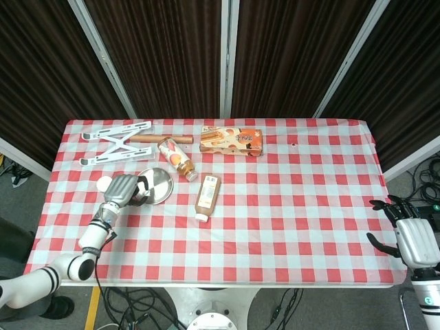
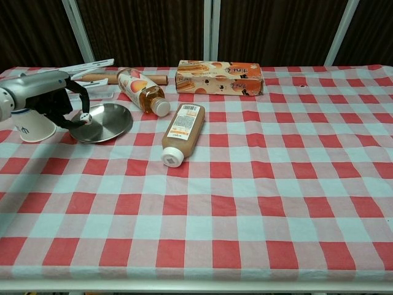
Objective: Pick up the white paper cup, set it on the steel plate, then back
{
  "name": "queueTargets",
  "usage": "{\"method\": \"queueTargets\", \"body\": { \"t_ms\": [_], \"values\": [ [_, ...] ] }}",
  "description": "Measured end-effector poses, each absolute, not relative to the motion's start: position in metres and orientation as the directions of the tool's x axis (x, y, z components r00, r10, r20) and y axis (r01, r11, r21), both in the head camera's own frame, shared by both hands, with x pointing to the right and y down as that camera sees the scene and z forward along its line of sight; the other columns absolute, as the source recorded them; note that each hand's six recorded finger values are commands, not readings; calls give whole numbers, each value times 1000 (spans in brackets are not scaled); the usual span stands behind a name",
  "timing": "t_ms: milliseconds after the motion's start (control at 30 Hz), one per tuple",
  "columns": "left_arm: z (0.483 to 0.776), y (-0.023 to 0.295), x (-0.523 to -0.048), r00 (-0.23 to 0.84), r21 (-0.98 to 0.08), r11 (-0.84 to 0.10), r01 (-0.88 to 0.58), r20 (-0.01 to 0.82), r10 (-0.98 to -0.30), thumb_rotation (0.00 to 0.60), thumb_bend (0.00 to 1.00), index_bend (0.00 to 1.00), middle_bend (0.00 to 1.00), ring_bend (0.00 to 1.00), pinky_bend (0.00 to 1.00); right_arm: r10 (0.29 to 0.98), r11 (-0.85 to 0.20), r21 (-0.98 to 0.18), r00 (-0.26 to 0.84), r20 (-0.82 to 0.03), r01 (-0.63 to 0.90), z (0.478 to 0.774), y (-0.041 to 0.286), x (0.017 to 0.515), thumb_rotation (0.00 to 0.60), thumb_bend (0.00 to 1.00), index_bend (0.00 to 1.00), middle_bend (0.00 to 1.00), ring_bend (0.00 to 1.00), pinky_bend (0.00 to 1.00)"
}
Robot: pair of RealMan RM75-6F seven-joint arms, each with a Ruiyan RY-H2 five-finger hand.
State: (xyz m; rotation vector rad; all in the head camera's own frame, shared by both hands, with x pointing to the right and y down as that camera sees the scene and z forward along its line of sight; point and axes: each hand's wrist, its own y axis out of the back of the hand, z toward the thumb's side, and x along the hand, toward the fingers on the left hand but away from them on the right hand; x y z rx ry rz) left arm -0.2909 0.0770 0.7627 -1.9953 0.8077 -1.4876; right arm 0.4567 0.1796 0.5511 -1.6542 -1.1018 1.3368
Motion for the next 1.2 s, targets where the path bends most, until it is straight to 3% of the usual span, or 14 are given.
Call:
{"method": "queueTargets", "body": {
  "t_ms": [200, 400, 600, 733, 933, 1100, 1200],
  "values": [
    [778, 68, -284, 173, -698, -707, -118, 687, -706, 600, 417, 488, 977, 922, 959, 932, -363, -915, 83, -354, 177, 550, 182, 461, 600, 144, 239, 343, 139, 185],
    [776, 65, -282, 162, -717, -691, -92, 674, -721, 600, 287, 342, 881, 871, 958, 932, -363, -914, 82, -354, 179, 551, 183, 462, 600, 144, 239, 343, 139, 186],
    [752, 64, -286, 166, -768, -631, -111, 612, -774, 600, 250, 297, 758, 788, 956, 932, -362, -915, 96, -350, 180, 550, 181, 460, 600, 143, 239, 343, 139, 186],
    [726, 64, -308, 136, -814, -552, -180, 535, -834, 600, 250, 348, 698, 696, 929, 935, -354, -918, 93, -343, 177, 548, 181, 461, 600, 144, 239, 343, 139, 187],
    [693, 83, -370, 18, -856, -417, -306, 433, -901, 600, 244, 382, 591, 553, 802, 936, -351, -921, 87, -341, 168, 547, 180, 462, 600, 144, 239, 343, 139, 187],
    [691, 105, -409, -64, -851, -389, -352, 437, -897, 600, 216, 328, 383, 322, 498, 938, -345, -925, 93, -334, 159, 545, 175, 460, 600, 144, 239, 343, 138, 188],
    [702, 111, -418, -83, -829, -424, -364, 483, -872, 600, 186, 274, 312, 260, 428, 938, -344, -926, 101, -331, 156, 544, 173, 458, 600, 144, 239, 343, 139, 188]
  ]
}}
